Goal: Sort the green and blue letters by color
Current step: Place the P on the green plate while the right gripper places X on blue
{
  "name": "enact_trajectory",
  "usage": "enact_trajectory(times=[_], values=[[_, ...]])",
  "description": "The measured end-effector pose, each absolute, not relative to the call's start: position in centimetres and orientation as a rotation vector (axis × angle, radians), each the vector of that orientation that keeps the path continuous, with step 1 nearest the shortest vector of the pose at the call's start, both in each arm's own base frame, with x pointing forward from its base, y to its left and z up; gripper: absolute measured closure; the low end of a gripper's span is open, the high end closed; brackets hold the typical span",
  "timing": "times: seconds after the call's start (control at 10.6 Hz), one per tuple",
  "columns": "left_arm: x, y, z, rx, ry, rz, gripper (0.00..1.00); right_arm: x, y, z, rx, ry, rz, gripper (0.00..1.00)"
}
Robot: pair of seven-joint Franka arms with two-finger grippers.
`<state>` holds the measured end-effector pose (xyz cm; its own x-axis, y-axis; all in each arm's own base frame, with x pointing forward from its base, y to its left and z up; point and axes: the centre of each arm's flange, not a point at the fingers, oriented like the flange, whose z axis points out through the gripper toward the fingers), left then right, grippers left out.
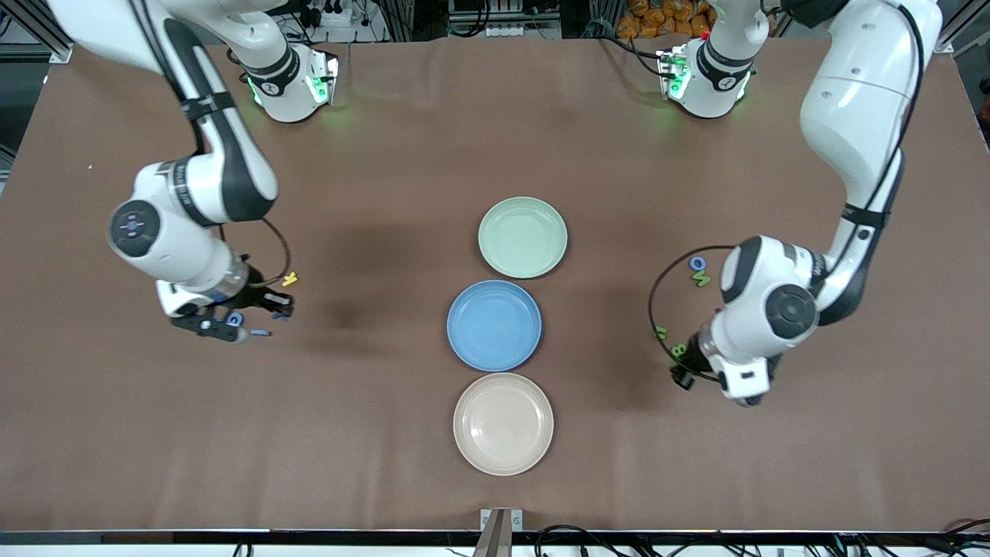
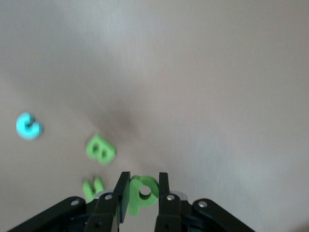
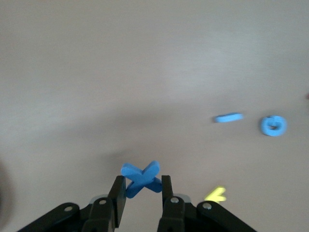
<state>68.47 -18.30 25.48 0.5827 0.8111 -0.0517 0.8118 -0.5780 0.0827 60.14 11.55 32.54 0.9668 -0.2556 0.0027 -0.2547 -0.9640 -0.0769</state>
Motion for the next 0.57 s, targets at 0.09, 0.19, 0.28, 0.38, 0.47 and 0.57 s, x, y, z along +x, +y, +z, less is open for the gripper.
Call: enact_trajectory(times=[0.09,0.19,0.28,0.38,0.47,0.57], values=[[66.7,-20.5,26.2,2.738,1.356,-0.023,0.73,60.2,15.2,33.1,-3.042,0.313,-0.039,0.66],[64.8,-22.5,26.9,2.763,1.330,-0.033,0.73,60.1,18.8,33.3,-3.042,0.232,-0.052,0.66],[62.8,-24.2,27.5,2.784,1.306,-0.047,0.73,60.1,22.0,33.1,-3.041,0.163,-0.060,0.66],[60.5,-26.0,27.8,2.806,1.283,-0.072,0.73,60.1,24.9,32.7,-3.039,0.102,-0.062,0.66],[58.3,-27.8,27.6,2.822,1.273,-0.102,0.73,60.0,27.9,31.9,-3.037,0.042,-0.061,0.66],[56.3,-29.6,27.3,2.828,1.277,-0.135,0.73,60.0,30.8,31.1,-3.032,-0.013,-0.065,0.66]])
